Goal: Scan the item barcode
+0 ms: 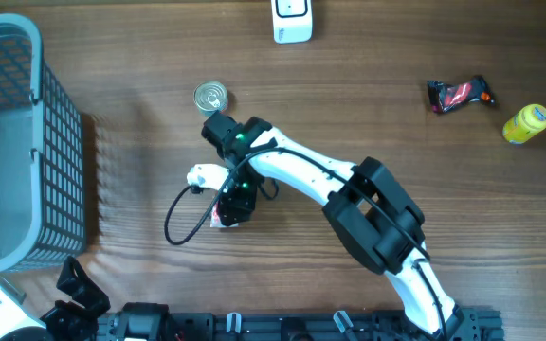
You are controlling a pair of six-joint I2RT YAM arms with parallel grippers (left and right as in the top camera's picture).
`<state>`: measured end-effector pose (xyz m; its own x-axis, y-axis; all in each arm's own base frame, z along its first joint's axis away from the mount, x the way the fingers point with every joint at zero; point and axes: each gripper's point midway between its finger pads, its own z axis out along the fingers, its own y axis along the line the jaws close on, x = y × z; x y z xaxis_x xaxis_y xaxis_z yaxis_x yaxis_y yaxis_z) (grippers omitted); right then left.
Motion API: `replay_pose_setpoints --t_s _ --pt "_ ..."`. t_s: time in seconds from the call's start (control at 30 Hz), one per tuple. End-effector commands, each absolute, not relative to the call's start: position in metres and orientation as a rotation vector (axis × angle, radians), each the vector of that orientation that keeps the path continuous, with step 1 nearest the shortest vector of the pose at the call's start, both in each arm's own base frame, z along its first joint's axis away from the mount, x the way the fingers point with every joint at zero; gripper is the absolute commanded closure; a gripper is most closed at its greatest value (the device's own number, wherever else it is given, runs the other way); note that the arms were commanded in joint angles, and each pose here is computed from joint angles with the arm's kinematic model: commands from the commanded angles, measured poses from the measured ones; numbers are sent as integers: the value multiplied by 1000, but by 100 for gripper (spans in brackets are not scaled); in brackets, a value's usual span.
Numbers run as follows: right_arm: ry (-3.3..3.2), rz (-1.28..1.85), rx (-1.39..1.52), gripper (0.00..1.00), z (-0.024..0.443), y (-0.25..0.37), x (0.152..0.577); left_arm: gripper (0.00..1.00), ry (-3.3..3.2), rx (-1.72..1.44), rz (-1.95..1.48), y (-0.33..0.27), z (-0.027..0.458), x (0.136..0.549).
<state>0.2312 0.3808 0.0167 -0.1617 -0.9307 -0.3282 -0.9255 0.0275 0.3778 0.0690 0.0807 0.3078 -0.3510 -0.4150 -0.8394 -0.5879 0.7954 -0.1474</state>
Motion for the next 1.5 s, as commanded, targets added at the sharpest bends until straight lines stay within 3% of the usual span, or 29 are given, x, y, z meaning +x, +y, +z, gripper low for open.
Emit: replay_pose_setpoints --t_s 0.0,0.1,0.3,0.57,0.67,0.73,0.87,0.93,1.03,1.23,1.47 --pt "-2161 -1134 1982 40 30 383 233 0 1981 -761 206 80 310 68" --pt "-2138 -1352 1963 39 47 382 248 0 1981 -761 206 80 310 68" --pt "-2051 -1972 1838 25 106 362 290 0 1981 -761 207 80 310 68" --pt "-2012 -2228 1837 24 134 347 317 0 1981 -761 207 80 310 68" --pt "-2157 -2006 1800 14 111 344 322 0 1981 -761 207 80 310 68" --pt "-2275 -1818 1751 0 92 339 327 0 1980 -761 207 80 310 68" --pt "-2503 -1329 1655 0 48 316 334 0 1980 -761 207 80 310 68" --pt "-2571 -902 1790 0 24 301 340 0 1980 -761 207 80 310 68" --pt "-2610 -553 1879 0 8 294 349 0 1980 -761 207 80 310 68" --pt "-2426 -307 2117 0 0 329 310 0 1985 -761 210 80 309 67" --pt "-2354 -241 2132 0 -1 331 291 0 1985 -761 209 80 309 67"
